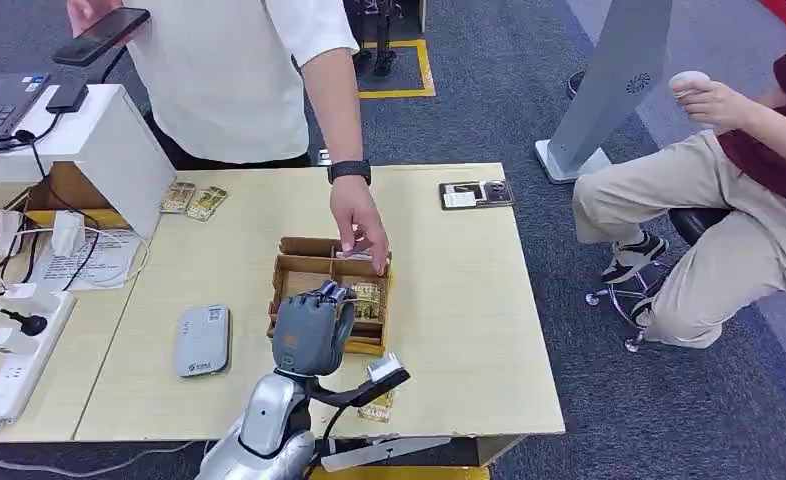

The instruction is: Pass the card to the sensor for recognition and then transmit it.

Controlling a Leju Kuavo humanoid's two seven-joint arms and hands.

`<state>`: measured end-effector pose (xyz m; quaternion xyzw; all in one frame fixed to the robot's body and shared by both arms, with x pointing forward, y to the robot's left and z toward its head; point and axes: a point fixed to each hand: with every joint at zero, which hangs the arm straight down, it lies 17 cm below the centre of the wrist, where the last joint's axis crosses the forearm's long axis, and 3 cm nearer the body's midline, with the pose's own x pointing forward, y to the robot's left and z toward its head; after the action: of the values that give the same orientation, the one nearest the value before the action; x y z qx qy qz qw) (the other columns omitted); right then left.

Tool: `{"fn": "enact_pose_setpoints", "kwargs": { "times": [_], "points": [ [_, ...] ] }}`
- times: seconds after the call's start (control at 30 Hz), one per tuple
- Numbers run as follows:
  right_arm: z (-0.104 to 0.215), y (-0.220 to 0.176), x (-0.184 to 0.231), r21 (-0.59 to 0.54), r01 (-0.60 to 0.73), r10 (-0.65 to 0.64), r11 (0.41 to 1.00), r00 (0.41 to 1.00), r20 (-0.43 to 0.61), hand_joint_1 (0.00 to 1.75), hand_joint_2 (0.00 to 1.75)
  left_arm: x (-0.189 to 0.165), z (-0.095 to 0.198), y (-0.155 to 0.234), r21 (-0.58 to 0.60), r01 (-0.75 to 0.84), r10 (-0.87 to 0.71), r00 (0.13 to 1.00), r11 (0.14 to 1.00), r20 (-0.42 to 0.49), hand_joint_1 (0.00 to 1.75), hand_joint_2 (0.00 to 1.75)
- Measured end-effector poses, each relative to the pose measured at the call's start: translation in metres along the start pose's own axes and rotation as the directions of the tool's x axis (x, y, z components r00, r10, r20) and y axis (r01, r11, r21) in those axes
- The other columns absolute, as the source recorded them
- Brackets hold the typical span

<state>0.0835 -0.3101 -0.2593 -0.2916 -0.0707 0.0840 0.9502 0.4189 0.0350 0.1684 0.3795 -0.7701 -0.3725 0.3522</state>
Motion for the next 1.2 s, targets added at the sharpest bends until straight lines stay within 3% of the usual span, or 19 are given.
{"fn": "enact_pose_setpoints", "kwargs": {
  "times": [0.4,0.7,0.73,0.77,1.2],
  "points": [
    [0.0,0.001,0.003,0.005,-0.014,0.014,1.0,1.0,0.018,0.0,0.0,-0.046,-0.043,0.021,0.047,-0.084,0.088,0.989,0.995,-0.115,1.75,1.75],
    [-0.001,-0.001,0.003,-0.004,-0.019,0.019,1.0,1.0,0.019,0.0,0.0,-0.06,-0.062,0.033,0.082,-0.089,0.1,0.985,0.993,-0.14,1.75,1.75],
    [-0.001,-0.001,0.003,-0.004,-0.019,0.019,1.0,1.0,0.018,0.0,0.0,-0.06,-0.064,0.035,0.088,-0.095,0.107,0.984,0.992,-0.144,1.06,1.75],
    [-0.001,-0.001,0.003,-0.004,-0.019,0.019,1.0,1.0,0.015,0.0,0.0,-0.061,-0.065,0.036,0.095,-0.103,0.116,0.982,0.99,-0.148,0.0,1.75],
    [-0.001,-0.002,0.002,-0.007,-0.013,0.013,1.0,1.0,0.01,0.0,0.0,-0.054,-0.068,0.042,0.127,-0.16,0.176,0.976,0.979,-0.125,0.0,1.75]
  ]
}}
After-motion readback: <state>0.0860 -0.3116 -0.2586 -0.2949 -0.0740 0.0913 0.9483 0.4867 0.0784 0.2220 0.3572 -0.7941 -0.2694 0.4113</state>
